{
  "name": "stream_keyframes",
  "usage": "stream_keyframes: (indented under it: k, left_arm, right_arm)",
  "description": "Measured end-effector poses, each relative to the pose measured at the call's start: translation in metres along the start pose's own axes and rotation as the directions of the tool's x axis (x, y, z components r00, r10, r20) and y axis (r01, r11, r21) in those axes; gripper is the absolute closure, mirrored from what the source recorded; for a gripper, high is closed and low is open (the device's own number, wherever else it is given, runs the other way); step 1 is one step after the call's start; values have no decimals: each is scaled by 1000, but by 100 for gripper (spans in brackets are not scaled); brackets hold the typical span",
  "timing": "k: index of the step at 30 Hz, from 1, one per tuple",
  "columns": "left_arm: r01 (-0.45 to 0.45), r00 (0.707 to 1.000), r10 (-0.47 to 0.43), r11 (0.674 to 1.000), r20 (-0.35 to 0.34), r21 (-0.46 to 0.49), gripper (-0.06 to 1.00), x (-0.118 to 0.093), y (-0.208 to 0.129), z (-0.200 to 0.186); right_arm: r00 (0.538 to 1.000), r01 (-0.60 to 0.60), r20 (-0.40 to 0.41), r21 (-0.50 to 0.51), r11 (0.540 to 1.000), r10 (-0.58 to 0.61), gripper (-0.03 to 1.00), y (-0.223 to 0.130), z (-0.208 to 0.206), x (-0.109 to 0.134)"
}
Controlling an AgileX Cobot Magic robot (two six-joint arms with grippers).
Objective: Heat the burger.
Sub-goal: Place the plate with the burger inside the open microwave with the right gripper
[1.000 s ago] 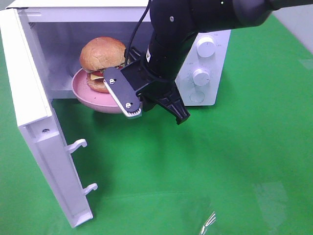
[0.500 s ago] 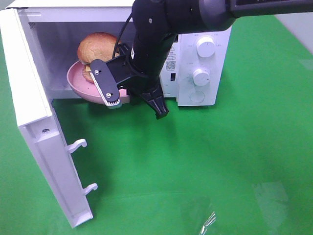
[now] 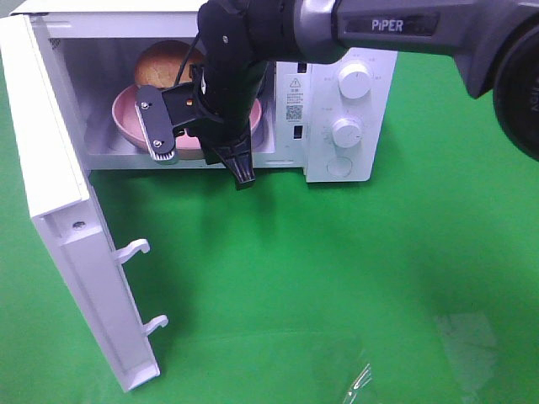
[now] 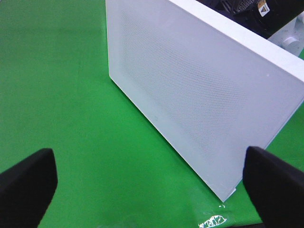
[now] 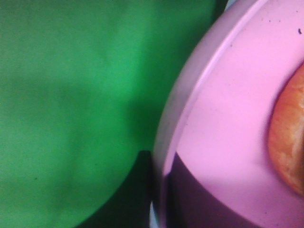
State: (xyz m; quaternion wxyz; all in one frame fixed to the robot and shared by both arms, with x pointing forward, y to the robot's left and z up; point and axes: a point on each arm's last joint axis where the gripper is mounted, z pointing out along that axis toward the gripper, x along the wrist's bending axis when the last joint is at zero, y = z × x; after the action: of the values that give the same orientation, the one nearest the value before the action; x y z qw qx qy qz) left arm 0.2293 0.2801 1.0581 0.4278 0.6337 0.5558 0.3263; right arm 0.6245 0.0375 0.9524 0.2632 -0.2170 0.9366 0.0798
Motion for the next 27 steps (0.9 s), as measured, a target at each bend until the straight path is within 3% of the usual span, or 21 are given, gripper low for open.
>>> stream_keyframes:
  k: [13,27]
  left_arm:
    - [-1,1000,1,1000,-2,0,-4,0,0,0]
    - [-8,1000,8,1000,-15,3,-4,1,0,0]
  right_arm:
    - [999,6,41,29,1000,-7,93,2,18,-13]
    - [999,-26,30,46,999,25,93,-9,29,-13]
